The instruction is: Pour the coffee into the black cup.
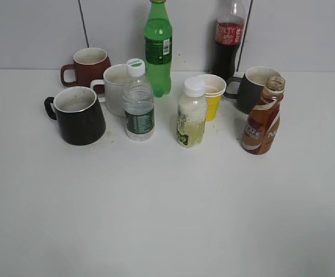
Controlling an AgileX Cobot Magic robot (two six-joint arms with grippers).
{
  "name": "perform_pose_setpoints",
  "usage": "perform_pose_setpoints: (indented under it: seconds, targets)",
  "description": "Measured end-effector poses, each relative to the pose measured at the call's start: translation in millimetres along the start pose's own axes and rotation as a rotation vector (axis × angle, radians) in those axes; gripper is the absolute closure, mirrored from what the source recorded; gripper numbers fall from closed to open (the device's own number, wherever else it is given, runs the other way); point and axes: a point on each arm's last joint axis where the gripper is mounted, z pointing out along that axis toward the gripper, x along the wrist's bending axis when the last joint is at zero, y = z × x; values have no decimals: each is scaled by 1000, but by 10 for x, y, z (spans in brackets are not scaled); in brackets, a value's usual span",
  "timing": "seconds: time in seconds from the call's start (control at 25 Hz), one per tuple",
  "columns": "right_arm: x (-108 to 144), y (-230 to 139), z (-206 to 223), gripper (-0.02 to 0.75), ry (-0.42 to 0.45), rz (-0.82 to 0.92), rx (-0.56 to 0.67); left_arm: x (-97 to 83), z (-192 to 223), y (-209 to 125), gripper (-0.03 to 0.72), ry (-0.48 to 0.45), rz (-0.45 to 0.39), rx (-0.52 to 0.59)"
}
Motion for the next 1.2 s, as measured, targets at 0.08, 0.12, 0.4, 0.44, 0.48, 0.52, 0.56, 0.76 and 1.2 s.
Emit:
perform_pose_setpoints:
  seconds: [0.08,0.12,0.4,0.44,0.48,0.52,0.56,0.76,1.2]
  targets:
    - [0,0,0,173,0,0,0,0,0,0,447,0,0,0]
    - [0,0,0,173,0,0,0,0,0,0,447,0,0,0]
    - [0,0,0,173,0,0,0,0,0,0,447,0,0,0]
    - [0,0,0,173,0,0,0,0,0,0,447,0,0,0]
    - [0,0,0,173,0,0,0,0,0,0,447,0,0,0]
    - [0,0,0,173,0,0,0,0,0,0,447,0,0,0]
    - [0,0,0,173,0,0,0,0,0,0,447,0,0,0]
    - [0,0,0,173,0,0,0,0,0,0,447,0,0,0]
    - [0,0,0,173,0,0,0,0,0,0,448,0,0,0]
